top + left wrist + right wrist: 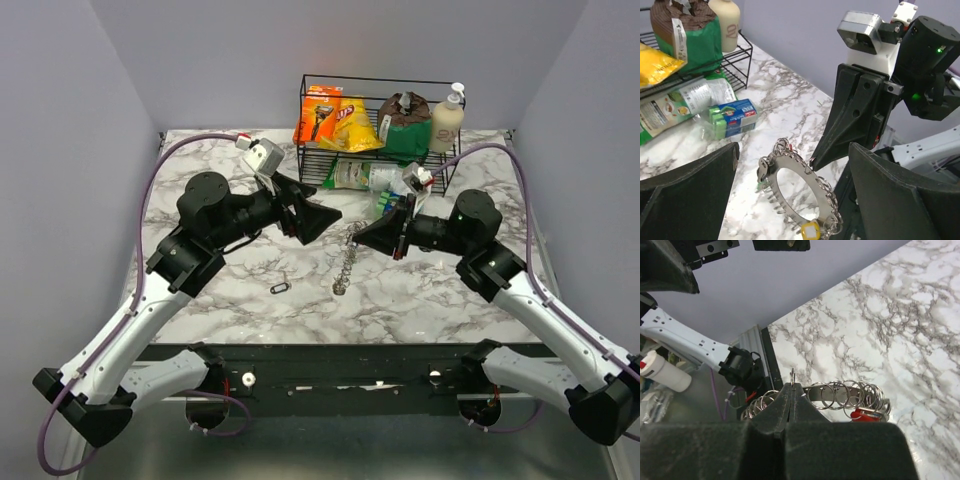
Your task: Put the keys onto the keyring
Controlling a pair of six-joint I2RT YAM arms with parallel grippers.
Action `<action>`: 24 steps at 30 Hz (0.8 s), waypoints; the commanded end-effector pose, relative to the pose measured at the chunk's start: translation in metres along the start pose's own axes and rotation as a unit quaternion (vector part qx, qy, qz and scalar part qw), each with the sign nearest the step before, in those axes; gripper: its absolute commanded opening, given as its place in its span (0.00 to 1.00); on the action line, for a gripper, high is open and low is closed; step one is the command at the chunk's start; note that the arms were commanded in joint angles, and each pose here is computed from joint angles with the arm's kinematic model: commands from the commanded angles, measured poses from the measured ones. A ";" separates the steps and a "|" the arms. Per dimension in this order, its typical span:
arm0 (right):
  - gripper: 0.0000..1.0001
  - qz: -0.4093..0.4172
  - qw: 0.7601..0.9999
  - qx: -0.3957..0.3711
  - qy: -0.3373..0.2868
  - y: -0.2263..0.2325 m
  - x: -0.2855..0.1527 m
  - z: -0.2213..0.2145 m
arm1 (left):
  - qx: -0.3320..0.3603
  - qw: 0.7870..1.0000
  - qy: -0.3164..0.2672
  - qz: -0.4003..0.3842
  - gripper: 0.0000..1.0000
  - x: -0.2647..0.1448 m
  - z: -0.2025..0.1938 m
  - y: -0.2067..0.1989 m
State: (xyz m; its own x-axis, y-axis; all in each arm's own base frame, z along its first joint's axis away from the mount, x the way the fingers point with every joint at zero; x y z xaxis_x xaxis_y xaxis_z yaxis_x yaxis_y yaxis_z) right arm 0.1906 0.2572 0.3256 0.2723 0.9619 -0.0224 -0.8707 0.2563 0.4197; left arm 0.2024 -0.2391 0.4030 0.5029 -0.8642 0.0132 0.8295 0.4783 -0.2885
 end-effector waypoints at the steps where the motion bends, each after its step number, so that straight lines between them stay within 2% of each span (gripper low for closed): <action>1: 0.01 -0.014 1.000 0.021 -0.009 0.018 -0.015 0.014 | -0.030 0.999 0.003 -0.043 0.99 -0.008 0.006 -0.020; 2: 0.01 -0.021 1.000 0.018 -0.003 0.019 -0.018 0.015 | -0.054 0.998 0.010 -0.026 0.99 -0.006 -0.009 -0.013; 4: 0.01 -0.024 1.000 0.005 0.001 0.018 -0.020 0.012 | -0.051 0.998 -0.035 -0.028 0.99 -0.013 -0.001 -0.015; 6: 0.01 -0.029 0.999 0.014 0.000 0.016 -0.027 -0.003 | -0.063 0.996 -0.055 -0.002 0.99 -0.019 -0.014 -0.006; 7: 0.01 -0.032 0.999 0.019 -0.009 0.015 -0.029 -0.009 | -0.057 0.995 -0.088 0.001 0.99 -0.020 -0.006 -0.004; 8: 0.01 -0.026 0.998 0.003 -0.050 0.017 -0.030 0.000 | -0.061 0.994 -0.093 0.014 0.99 -0.019 -0.014 0.002; 9: 0.01 -0.040 0.996 0.037 -0.065 0.010 -0.034 -0.016 | -0.055 0.993 -0.101 0.013 0.99 -0.019 -0.011 0.003; 11: 0.01 -0.050 0.991 0.030 -0.120 0.011 -0.039 -0.001 | -0.036 0.994 -0.103 -0.006 0.99 -0.018 0.000 -0.005; 13: 0.01 -0.045 0.990 0.002 -0.131 0.015 -0.040 0.010 | -0.025 0.997 -0.071 -0.028 0.99 -0.007 -0.004 -0.007; 14: 0.01 -0.052 0.992 0.001 -0.117 0.014 -0.040 0.008 | -0.021 0.996 -0.069 -0.044 0.99 -0.004 0.003 -0.013; 16: 0.01 -0.050 0.993 -0.035 -0.104 0.017 -0.039 0.017 | -0.033 0.996 -0.039 -0.077 0.99 0.008 -0.005 -0.017; 19: 0.01 -0.046 0.993 -0.047 -0.100 0.020 -0.041 0.019 | -0.035 0.991 -0.012 -0.128 0.97 0.017 -0.013 -0.025; 24: 0.01 -0.027 0.994 -0.064 -0.089 0.023 -0.035 0.023 | -0.012 0.992 -0.012 -0.123 0.97 0.016 -0.011 -0.024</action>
State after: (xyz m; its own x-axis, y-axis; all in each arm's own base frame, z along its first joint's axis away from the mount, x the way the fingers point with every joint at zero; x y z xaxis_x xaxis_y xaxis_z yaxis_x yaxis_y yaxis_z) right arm 0.1704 0.2238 0.3337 0.4145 0.9075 0.0675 -0.8500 0.3596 0.3850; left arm 0.2019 -0.2670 0.3850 0.3657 -0.9274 0.0785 0.8753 0.3141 -0.3678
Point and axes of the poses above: each gripper's point midway between its finger pads, its own x axis out along the fingers, its own y axis along the line the jaws close on, z = x × y, the point moved 3 cm from there along -x, back along the fingers, and after that the axes turned 3 degrees about x, right-handed, at the moved point
